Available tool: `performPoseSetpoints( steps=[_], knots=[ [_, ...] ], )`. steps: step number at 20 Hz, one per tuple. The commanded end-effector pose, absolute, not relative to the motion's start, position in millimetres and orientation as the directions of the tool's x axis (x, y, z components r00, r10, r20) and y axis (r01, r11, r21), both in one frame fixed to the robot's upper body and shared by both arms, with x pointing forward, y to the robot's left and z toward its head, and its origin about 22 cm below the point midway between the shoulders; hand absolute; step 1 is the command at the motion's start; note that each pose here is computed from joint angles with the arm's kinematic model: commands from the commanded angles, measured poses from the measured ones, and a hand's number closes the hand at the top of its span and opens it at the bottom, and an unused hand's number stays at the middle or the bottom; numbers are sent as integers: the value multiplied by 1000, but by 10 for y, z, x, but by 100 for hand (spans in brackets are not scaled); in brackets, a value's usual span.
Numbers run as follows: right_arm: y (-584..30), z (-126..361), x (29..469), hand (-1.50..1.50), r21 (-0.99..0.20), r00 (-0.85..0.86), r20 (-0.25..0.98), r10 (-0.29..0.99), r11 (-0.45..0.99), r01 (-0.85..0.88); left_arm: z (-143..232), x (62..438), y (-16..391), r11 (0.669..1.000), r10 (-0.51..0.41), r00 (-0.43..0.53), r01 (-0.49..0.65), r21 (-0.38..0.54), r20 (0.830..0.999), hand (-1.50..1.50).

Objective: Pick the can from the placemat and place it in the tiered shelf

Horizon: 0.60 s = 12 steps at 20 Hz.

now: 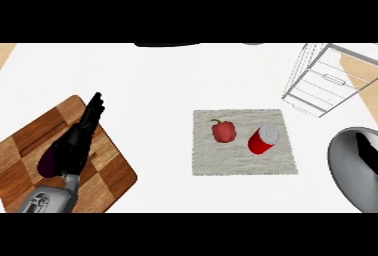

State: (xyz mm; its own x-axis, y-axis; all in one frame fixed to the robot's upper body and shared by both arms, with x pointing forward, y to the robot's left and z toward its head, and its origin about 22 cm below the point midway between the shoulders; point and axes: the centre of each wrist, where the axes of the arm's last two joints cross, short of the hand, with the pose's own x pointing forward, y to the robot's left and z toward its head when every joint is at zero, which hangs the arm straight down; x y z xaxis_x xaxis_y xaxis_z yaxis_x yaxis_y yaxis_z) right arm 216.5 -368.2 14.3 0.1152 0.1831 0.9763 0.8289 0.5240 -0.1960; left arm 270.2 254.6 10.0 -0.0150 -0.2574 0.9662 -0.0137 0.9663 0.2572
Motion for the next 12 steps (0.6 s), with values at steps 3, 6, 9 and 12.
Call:
performPoseSetpoints(
  steps=[3,6,9,12],
  knots=[
    [-3041,-69,1789,-150,-77,7,973,232,295,952,173,2718,2341,972,-231,-17,48,231,973,0],
    [-2985,105,1645,-150,-110,-3,975,220,500,859,199,2661,2322,968,-234,-25,84,235,972,0],
    [-2809,130,1704,-150,-233,100,964,248,597,768,278,2910,2302,972,-218,-20,85,219,976,0],
    [-2775,241,1591,-150,-342,194,935,296,613,712,116,2867,2292,968,-232,-36,85,235,972,0]
  ],
)
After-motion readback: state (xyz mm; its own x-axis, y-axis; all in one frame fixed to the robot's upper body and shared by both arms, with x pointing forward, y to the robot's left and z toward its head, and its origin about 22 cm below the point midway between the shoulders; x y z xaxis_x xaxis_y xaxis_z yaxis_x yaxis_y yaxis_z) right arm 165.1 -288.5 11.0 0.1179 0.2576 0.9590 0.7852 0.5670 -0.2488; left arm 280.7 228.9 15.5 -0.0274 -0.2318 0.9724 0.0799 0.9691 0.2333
